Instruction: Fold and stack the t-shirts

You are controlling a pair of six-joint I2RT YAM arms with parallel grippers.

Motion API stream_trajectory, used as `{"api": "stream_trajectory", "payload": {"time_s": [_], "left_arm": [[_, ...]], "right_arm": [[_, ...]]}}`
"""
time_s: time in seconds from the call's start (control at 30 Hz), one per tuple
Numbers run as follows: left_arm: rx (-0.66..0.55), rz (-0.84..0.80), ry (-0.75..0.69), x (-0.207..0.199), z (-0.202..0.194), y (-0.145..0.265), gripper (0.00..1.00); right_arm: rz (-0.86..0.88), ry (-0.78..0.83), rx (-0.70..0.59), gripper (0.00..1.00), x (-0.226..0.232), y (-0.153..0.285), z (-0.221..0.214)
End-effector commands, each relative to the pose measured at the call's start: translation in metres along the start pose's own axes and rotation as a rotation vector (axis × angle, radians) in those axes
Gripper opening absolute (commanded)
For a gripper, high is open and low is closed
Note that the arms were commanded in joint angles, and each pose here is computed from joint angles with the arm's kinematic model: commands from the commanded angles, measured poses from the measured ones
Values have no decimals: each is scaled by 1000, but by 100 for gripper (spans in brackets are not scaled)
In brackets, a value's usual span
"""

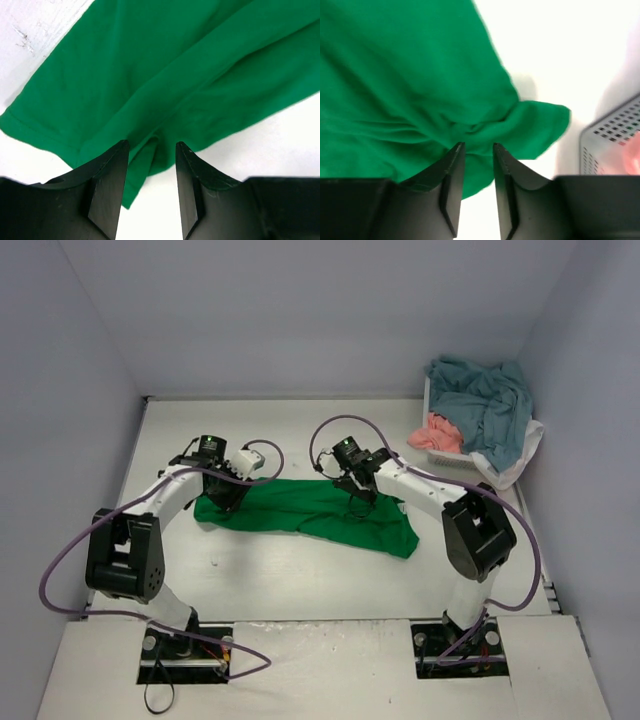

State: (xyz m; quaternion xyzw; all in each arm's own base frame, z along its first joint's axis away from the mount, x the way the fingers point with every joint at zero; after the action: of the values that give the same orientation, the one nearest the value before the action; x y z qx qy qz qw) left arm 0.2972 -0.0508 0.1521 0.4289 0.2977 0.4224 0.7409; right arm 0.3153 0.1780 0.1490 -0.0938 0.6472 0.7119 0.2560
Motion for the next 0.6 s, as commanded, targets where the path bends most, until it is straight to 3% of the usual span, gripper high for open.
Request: {"api": "stream_trajectory", "payload": {"time_s": [0.0,0.13,0.57], "left_arm": [[-85,39,-35,6,25,0,37],[-68,43,-33,11,27,-14,37],[26,11,-26,14,15,-43,33]], "right_arm": [[33,23,-25,21,14,11,0],[83,40,-25,14,26,5,-1],[238,57,5,13,49,-33,-4]]}}
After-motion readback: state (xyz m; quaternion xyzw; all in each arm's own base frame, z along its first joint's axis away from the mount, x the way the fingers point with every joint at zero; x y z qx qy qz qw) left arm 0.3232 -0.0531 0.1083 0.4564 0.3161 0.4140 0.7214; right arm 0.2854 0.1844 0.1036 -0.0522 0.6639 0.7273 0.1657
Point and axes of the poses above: each gripper's point midway between its finger pads, its own y axis back along the fingers, its own x axis along the line the jaws close on, z = x × y, the point moved 9 cm from there along y, back along the fingers, and after that the axes turned 15 degrees about y, right-handed, at the moved point
